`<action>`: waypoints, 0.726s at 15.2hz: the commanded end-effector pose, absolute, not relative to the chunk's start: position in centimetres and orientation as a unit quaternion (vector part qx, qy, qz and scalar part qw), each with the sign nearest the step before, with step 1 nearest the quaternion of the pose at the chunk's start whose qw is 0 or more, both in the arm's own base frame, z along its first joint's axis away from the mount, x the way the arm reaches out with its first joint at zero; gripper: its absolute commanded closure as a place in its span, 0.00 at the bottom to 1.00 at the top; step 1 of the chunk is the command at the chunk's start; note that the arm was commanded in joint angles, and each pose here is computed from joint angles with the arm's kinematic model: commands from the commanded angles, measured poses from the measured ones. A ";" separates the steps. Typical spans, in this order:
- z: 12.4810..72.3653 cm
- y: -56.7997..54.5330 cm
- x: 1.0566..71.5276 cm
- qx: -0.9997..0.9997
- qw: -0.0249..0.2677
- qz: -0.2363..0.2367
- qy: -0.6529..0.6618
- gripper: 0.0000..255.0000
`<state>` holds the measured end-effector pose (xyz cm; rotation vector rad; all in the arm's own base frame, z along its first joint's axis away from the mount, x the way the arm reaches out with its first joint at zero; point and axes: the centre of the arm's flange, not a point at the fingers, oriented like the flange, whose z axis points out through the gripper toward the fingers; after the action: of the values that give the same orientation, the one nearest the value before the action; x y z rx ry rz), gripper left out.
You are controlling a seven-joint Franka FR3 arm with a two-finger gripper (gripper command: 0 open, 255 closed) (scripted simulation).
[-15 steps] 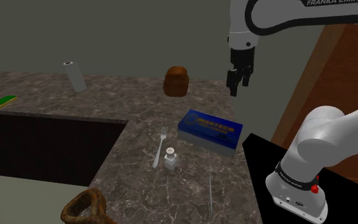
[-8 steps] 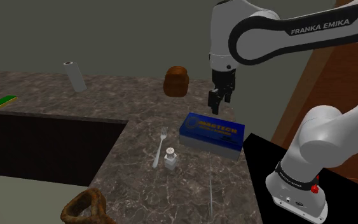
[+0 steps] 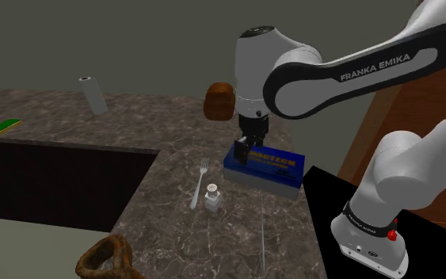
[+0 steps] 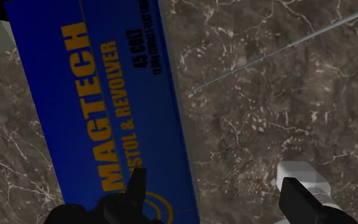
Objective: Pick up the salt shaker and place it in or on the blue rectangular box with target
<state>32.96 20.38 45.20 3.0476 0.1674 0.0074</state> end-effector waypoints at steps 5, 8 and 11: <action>41.1 27.2 33.8 0.995 0.047 0.028 0.081 0.00; 39.2 30.6 34.1 0.994 0.049 0.041 0.094 0.00; 37.7 33.1 34.3 0.992 0.050 0.050 0.104 0.00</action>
<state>34.26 32.49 38.20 3.0221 0.3067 0.1440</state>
